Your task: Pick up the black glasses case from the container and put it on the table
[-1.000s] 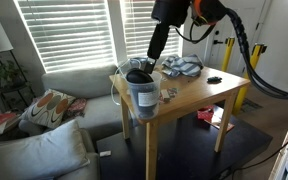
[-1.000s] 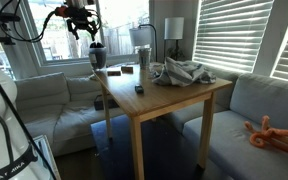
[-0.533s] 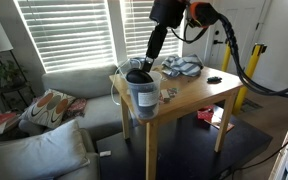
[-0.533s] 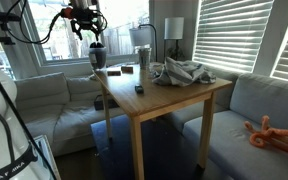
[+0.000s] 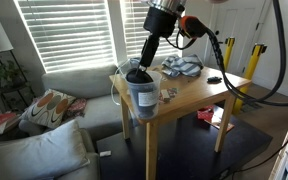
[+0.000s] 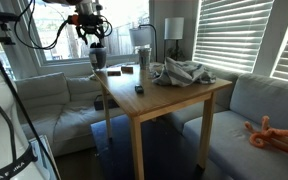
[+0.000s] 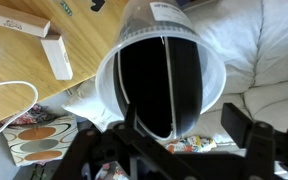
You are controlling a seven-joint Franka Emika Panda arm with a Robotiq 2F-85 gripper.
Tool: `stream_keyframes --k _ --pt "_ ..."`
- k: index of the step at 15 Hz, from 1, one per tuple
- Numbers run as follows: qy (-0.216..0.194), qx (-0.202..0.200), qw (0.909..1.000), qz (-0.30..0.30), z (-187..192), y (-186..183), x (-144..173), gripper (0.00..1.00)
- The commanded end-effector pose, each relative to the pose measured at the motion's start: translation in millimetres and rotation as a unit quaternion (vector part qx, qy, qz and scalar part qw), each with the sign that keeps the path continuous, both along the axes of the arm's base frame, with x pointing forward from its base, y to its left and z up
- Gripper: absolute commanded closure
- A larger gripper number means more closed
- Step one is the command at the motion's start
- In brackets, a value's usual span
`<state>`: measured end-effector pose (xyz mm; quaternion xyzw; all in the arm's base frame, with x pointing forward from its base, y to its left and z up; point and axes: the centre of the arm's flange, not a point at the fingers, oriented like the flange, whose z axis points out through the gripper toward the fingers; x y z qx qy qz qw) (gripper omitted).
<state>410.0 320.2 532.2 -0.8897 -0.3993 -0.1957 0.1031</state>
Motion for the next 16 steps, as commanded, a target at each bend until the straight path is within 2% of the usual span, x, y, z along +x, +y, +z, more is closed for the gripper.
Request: stream_keyframes --k 1,4,5,7,11,12,16 --pt "-0.006 0.007 0.9999 0.009 -6.2 -1.5 2.5 0.2" --pt "-0.007 0.007 0.9999 0.006 -5.5 -3.3 1.5 0.25" --pt "-0.007 0.006 0.9999 0.005 -5.1 -3.6 0.9 0.22" --pt "-0.004 0.006 1.0 0.004 -3.3 -4.0 -1.4 0.25" --pt "0.002 0.006 1.0 0.007 -3.6 -3.2 -4.5 0.37" --pt "0.005 0.004 1.0 0.006 -3.5 -2.9 -5.6 0.33" --pt "0.014 -0.004 0.9999 0.004 0.6 -2.8 -12.2 0.32"
